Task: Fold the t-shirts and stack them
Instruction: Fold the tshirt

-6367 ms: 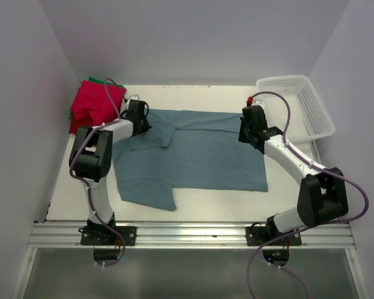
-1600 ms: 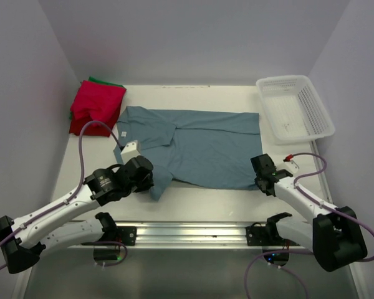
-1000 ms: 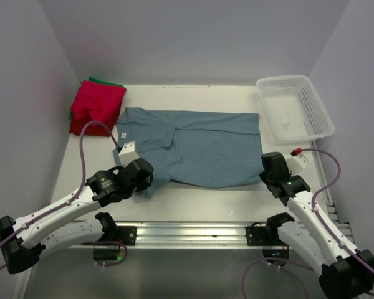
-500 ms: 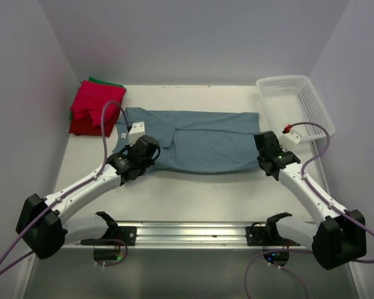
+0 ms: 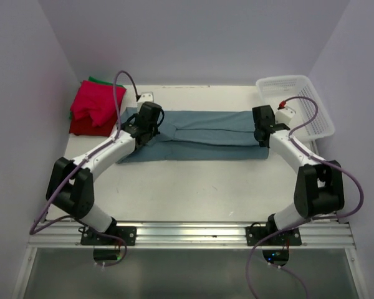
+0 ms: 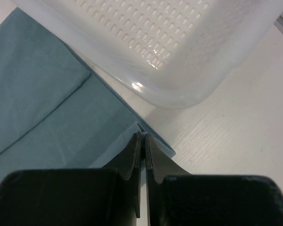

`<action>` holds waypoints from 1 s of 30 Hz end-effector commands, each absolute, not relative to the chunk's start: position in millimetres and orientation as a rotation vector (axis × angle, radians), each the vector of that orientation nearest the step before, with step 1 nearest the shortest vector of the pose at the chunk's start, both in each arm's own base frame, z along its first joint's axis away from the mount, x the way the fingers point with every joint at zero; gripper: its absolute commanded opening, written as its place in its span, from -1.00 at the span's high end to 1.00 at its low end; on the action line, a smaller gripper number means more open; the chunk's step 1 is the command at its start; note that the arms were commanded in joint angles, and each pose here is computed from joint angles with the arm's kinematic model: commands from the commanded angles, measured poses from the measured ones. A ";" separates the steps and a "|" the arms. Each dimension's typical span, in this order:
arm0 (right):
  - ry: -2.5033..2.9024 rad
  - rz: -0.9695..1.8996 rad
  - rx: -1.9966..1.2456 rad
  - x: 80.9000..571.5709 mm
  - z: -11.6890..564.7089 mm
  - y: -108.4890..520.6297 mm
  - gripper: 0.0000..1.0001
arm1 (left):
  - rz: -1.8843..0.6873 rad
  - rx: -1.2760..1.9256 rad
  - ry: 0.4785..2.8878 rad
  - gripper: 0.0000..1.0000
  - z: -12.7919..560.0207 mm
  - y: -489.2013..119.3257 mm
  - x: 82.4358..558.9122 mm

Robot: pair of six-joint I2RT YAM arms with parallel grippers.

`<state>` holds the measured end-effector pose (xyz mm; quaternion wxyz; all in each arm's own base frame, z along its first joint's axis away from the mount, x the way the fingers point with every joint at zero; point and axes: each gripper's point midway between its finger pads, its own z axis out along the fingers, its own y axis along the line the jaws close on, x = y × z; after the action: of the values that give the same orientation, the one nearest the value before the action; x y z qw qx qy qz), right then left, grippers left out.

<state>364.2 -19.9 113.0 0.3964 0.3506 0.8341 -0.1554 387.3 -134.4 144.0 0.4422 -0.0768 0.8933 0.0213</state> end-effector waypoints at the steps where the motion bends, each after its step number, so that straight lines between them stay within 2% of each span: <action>1: 2.065 -0.395 0.880 401.3 125.5 -22.9 1.00 | 0.018 -0.160 2.151 1.00 166.7 -142.3 428.6; 9: 2.150 -0.407 0.855 450.0 92.9 -17.6 1.00 | 0.024 -0.168 2.200 1.00 141.0 -140.4 466.6; 14: 2.199 -0.412 0.850 462.1 69.6 -14.3 1.00 | 0.032 -0.170 2.227 1.00 123.4 -137.1 474.9; 27: 2.180 -0.451 0.841 479.8 65.2 -23.7 1.00 | 0.027 -0.232 2.218 1.00 101.3 -115.5 496.6; 28: 2.175 -0.448 0.839 481.9 65.8 -24.8 0.89 | 0.032 -0.239 2.212 0.93 100.8 -113.6 498.2; 29: 2.181 -0.447 0.813 483.0 67.3 -23.8 0.67 | 0.031 -0.259 2.197 0.74 102.4 -110.1 501.6; 30: 2.185 -0.433 0.800 484.1 67.5 -22.1 0.23 | 0.033 -0.268 2.188 0.14 102.9 -107.6 501.6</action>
<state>466.8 -16.8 49.9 0.3470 0.3197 0.8654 -0.1686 474.9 -114.3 80.5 0.4006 -0.0844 0.9120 0.0234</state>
